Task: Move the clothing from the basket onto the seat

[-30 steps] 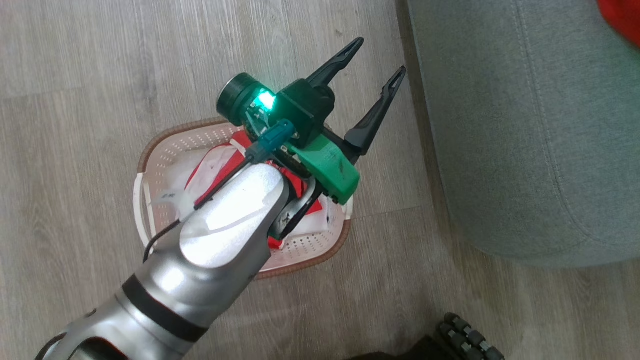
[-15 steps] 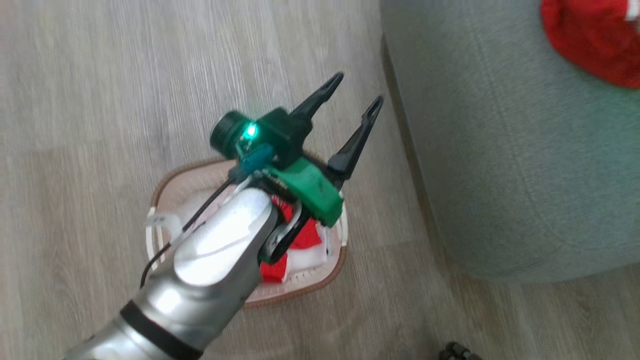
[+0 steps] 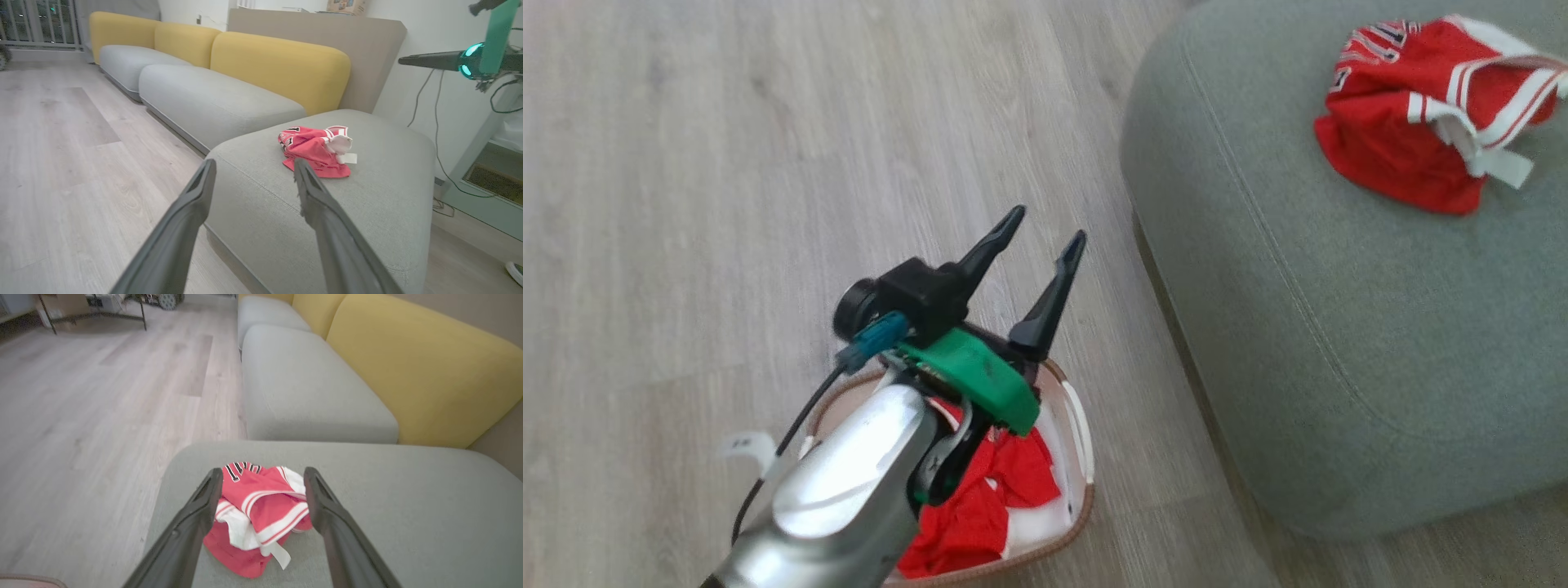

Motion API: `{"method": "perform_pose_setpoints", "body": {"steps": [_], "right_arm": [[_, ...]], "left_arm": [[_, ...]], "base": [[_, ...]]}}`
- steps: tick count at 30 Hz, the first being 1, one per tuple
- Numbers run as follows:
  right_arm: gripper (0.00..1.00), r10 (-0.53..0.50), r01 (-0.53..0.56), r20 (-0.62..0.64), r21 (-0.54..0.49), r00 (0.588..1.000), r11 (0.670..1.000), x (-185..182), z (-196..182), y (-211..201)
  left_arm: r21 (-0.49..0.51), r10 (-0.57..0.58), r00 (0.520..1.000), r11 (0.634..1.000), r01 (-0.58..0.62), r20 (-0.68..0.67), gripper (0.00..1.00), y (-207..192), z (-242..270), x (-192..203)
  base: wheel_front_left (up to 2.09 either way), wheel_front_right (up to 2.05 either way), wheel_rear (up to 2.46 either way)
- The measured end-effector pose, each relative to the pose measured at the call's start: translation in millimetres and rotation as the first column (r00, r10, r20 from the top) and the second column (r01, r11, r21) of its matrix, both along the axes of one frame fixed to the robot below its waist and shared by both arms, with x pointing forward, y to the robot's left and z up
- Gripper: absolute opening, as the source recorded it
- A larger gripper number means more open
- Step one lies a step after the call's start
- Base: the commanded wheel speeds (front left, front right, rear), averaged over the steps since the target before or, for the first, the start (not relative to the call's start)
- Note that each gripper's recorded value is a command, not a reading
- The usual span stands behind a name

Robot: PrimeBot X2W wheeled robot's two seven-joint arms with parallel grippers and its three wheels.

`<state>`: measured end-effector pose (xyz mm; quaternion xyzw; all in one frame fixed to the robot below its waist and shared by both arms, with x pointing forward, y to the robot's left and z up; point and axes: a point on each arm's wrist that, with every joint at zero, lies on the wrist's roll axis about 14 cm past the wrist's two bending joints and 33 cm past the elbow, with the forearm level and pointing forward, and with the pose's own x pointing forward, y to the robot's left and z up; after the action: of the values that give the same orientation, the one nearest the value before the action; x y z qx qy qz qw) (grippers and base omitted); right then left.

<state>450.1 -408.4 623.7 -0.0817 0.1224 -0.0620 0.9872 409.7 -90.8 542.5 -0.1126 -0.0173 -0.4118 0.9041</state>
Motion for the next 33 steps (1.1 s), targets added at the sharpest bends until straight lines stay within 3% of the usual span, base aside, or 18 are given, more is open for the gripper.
{"method": "perform_pose_setpoints", "body": {"steps": [6,15,22,27,33], "right_arm": [[1.00,0.124,-0.125,0.217,-0.012,0.968,0.992,-1.3,49.3,33.6],[1.00,0.247,-0.266,0.294,0.026,0.923,0.964,-1.3,34.9,80.2],[1.00,0.214,-0.272,0.353,0.123,0.911,0.954,2.8,11.4,91.6],[1.00,0.185,-0.299,0.464,0.185,0.866,0.936,-0.6,8.0,118.2],[1.00,0.157,-0.295,0.444,0.260,0.882,0.919,-36.2,-47.7,151.9]], "left_arm": [[-0.019,0.115,0.993,0.993,-0.115,0.030,1.00,38.3,16.7,-5.3],[-0.019,0.295,0.955,0.955,-0.294,0.041,1.00,104.5,20.2,-13.6],[-0.016,0.438,0.899,0.899,-0.437,0.024,1.00,151.2,15.1,-20.0],[-0.002,0.503,0.864,0.864,-0.503,-0.016,1.00,172.5,1.5,-26.0],[-0.032,0.579,0.815,0.814,-0.579,-0.019,1.00,200.1,5.3,-29.9]], "base": [[0.00,0.00,0.00],[0.00,0.00,0.00],[0.00,0.00,0.00],[0.00,0.00,0.00],[0.00,0.00,0.00]]}}
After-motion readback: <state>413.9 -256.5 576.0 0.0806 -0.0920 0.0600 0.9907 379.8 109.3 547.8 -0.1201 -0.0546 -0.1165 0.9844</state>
